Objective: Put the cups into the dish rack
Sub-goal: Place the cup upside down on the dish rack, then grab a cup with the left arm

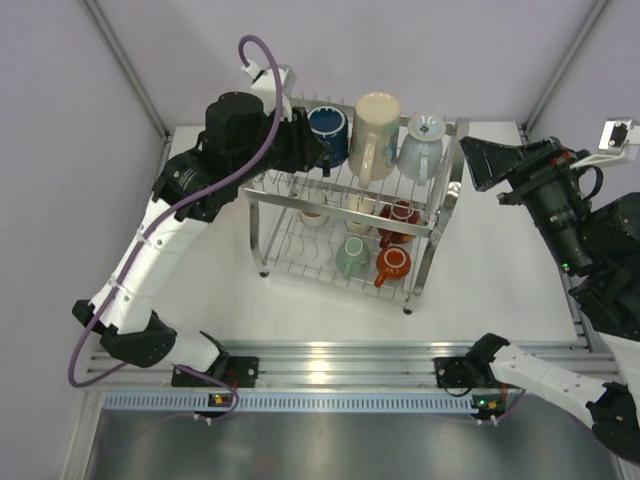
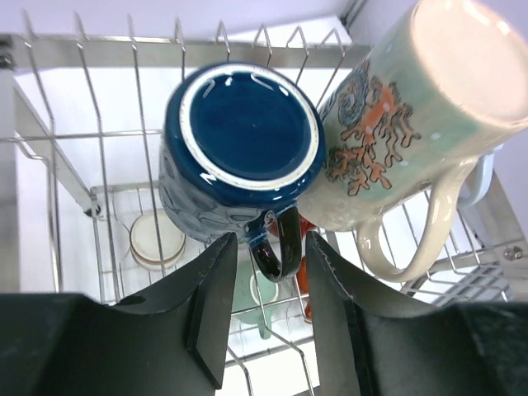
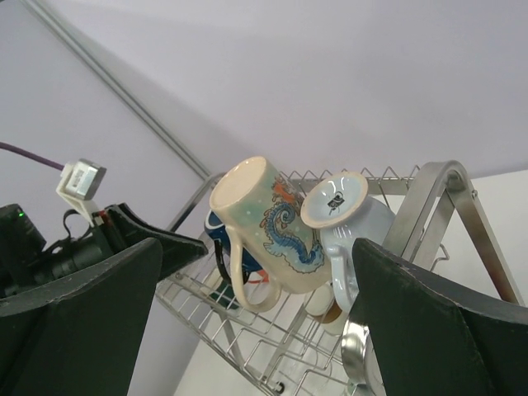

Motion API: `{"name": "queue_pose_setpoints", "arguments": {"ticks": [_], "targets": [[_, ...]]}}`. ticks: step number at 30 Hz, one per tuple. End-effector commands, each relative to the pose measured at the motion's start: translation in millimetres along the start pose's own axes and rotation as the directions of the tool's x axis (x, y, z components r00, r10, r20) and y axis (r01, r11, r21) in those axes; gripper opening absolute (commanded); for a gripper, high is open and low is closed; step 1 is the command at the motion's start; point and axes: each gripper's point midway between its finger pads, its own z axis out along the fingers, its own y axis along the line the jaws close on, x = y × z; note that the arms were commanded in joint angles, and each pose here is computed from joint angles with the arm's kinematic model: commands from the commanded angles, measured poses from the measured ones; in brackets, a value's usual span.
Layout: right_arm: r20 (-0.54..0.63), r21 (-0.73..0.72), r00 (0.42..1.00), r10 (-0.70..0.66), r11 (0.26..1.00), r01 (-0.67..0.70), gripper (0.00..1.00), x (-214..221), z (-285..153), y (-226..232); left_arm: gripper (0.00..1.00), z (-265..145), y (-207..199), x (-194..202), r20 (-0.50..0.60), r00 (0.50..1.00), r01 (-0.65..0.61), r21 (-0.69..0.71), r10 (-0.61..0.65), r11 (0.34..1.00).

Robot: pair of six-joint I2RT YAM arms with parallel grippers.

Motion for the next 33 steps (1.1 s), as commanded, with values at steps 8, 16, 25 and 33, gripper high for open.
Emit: {"name": "queue_pose_setpoints", "arguments": {"ticks": [8, 16, 25, 33], "targets": [[0.011, 0.024, 1.0, -0.021, 0.999, 0.021, 1.0, -5, -1, -4, 0.45, -56, 16, -91, 0.33, 0.943, 0.007, -0.143, 0.041, 0.99], [0.001, 0.033, 0.999, -0.051, 0.998, 0.051, 0.99, -5, -1, -6, 0.45, -75, 54, -128, 0.42, 0.896, 0.032, -0.389, 0.146, 0.921], [0.006, 0.052, 0.995, -0.098, 0.994, 0.098, 0.99, -9, -7, -12, 0.46, -70, 117, -130, 0.407, 0.904, 0.12, -0.536, 0.132, 0.835], [-0.004, 0.076, 0.99, -0.14, 0.987, 0.14, 0.99, -6, -9, -20, 0.46, -80, 207, -119, 0.416, 0.909, 0.267, -0.596, 0.007, 0.757]]}}
